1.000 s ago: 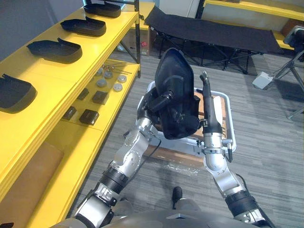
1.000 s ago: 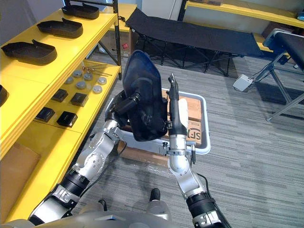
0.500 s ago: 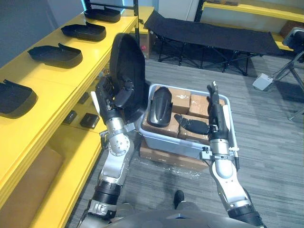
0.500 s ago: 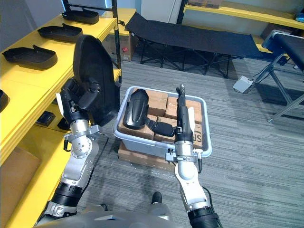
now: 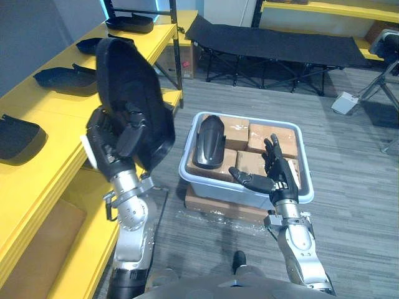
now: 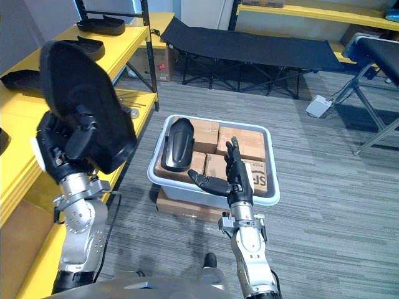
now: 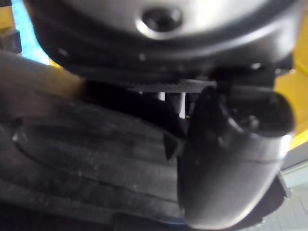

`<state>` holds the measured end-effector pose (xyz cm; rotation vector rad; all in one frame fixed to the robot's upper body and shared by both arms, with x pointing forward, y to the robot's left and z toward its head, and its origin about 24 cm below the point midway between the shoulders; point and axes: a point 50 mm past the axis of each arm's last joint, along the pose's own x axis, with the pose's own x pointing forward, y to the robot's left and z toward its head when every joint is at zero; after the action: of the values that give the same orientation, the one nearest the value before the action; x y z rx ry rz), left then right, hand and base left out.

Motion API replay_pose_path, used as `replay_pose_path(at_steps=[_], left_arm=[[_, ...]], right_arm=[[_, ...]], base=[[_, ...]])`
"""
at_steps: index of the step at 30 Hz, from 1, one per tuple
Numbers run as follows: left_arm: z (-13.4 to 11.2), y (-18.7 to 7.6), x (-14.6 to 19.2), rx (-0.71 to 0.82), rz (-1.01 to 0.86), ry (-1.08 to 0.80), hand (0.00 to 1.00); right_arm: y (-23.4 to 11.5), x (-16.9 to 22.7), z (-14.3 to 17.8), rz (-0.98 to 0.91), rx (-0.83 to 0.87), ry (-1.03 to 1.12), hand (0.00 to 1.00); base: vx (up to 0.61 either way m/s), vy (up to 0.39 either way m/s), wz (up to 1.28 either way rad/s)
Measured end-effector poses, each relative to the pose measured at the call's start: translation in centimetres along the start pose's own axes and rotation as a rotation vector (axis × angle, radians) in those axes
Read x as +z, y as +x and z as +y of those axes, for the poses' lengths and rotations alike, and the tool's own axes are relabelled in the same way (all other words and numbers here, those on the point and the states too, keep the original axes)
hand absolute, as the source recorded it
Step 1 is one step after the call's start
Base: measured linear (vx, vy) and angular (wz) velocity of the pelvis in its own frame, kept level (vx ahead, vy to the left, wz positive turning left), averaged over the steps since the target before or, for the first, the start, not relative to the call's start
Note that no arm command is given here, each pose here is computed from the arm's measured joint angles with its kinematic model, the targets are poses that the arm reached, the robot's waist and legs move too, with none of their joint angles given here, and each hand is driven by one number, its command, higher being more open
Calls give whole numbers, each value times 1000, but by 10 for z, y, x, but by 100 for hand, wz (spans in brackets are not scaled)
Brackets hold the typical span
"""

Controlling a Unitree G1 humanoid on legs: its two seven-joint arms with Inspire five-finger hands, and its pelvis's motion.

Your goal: Walk over and take three plastic housings, then place them on the shelf

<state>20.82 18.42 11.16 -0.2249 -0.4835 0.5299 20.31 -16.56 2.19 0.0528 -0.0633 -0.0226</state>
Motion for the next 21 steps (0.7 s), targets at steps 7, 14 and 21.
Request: replay_pose_path(at_steps=[7, 14, 21], left_arm=[[41, -1, 22, 141, -79, 97, 0], [106, -27, 36, 354, -50, 302, 0], [125, -42, 38, 348, 19, 302, 0]], right_arm=[[18, 13, 11, -63, 79, 77, 100], [35, 25, 49, -116, 223, 107, 100], [43, 24, 64, -101, 262, 90, 100]], base=[[25, -25, 58], [23, 4, 55], [25, 28, 46]])
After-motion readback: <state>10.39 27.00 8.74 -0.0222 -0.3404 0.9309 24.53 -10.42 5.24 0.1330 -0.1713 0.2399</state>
